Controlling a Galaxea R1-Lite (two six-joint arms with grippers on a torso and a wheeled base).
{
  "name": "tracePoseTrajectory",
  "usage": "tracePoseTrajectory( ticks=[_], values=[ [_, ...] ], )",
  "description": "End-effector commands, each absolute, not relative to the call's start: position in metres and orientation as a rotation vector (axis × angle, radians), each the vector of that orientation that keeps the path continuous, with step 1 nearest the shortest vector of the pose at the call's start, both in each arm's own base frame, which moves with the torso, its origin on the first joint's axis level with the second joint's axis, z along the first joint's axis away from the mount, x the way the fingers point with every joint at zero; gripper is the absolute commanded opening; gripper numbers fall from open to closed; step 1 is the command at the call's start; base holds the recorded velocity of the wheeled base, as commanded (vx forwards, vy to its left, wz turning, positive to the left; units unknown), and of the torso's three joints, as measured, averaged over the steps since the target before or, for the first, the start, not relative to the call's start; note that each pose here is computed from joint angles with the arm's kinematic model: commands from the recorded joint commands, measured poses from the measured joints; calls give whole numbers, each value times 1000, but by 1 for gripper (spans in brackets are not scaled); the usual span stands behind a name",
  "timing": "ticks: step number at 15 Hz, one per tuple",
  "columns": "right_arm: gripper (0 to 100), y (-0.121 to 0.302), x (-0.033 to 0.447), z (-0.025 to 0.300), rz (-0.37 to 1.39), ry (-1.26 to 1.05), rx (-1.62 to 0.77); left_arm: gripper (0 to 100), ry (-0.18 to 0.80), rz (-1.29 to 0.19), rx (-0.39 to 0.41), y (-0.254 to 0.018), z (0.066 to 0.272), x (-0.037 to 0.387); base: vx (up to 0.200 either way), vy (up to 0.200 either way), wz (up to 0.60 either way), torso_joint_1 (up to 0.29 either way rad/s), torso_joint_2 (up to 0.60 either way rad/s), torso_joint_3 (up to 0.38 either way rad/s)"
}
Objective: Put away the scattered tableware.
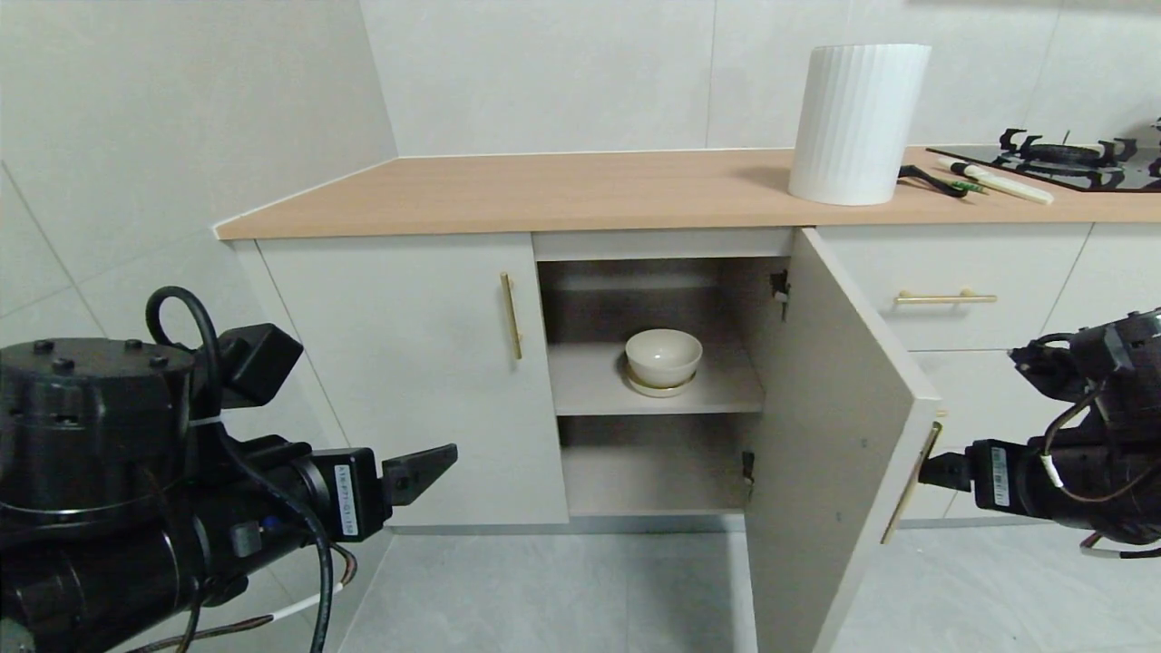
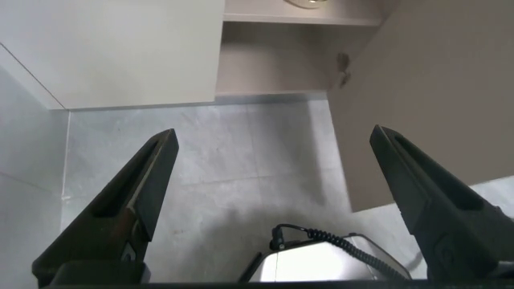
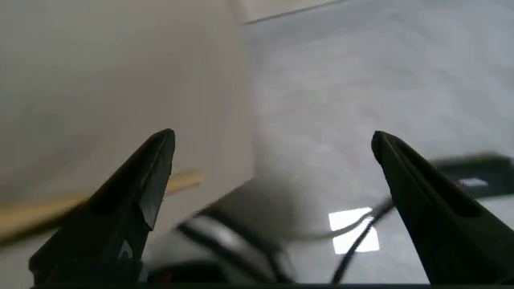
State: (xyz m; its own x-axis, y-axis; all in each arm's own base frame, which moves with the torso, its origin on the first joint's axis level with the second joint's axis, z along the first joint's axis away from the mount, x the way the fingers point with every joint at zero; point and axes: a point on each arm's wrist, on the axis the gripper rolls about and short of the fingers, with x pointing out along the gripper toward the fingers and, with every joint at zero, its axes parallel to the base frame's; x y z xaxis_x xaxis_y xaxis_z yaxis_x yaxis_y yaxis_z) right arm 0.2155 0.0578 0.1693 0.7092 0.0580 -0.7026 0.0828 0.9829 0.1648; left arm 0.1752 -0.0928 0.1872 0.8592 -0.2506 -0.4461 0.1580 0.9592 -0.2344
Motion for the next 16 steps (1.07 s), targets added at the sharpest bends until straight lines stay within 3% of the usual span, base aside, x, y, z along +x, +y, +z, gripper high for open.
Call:
tracePoseTrajectory(
  ticks=[1, 8, 12, 16],
  values=[
    [100, 78, 220, 166, 72, 798, 168, 100, 485, -217, -195, -92, 189, 174, 0, 0, 0, 0, 0, 0],
    [100, 139, 284, 141, 249, 715, 180, 100, 483, -209, -175, -91, 188, 174, 0, 0, 0, 0, 0, 0],
    [100, 148, 291, 146, 345, 665, 264, 100, 475, -192, -171, -91, 189, 175, 0, 0, 0, 0, 0, 0],
    [100, 159, 300, 129, 362, 655, 270, 100, 479, -190, -169, -91, 188, 175, 0, 0, 0, 0, 0, 0]
  ],
)
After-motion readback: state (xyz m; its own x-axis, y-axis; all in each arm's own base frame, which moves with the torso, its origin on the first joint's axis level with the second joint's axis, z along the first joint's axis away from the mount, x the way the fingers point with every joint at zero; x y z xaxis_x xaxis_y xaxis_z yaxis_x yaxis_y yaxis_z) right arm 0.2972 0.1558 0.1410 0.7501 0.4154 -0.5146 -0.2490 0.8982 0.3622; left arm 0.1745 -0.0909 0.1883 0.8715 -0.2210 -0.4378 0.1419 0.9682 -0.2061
